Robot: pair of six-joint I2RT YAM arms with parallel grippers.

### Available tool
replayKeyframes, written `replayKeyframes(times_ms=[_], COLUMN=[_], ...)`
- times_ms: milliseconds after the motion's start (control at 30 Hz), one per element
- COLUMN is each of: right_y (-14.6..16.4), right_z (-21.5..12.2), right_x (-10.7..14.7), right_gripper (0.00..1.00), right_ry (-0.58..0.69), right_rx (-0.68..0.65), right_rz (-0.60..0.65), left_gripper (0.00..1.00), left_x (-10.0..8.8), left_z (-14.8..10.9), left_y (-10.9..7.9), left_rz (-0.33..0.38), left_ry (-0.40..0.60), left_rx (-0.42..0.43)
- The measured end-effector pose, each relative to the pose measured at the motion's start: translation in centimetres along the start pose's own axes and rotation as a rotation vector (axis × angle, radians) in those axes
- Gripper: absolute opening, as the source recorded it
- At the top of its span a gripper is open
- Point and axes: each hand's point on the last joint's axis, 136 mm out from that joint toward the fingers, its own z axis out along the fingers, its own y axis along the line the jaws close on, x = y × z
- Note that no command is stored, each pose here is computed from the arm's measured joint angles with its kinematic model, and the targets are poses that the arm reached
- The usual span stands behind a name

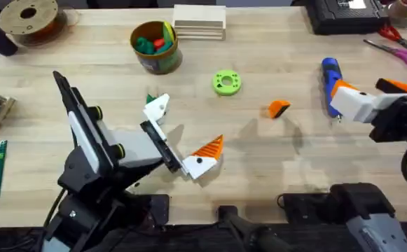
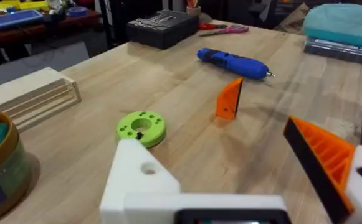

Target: Pick up the gripper from the table and insert it into the empty holder that is missing its gripper. Then pick up a screw, insert it into the mounting hole, and use the screwdriver to tighten it. Finally, clean up the table by picking up the vegetable and placing it into the bucket.

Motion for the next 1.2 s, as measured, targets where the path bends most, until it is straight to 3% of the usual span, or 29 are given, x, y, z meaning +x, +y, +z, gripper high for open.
replayKeyframes(times_ms=[933, 1200], right_y=[0.3, 3.6], right_z=[0.1, 4.0], right_x=[0.4, 3.1], right_gripper=[0.805, 0.806], right_ry=[0.019, 0.265], right_rx=[-0.017, -0.202], right_rz=[0.037, 0.018], left_gripper=[0.987, 0.987], left_x=[0.0, 0.0], left_z=[0.0, 0.0], left_y=[0.0, 0.0], left_rz=[-0.003, -0.003], left_ry=[0.0, 0.0], left_rx=[0.0, 0.0])
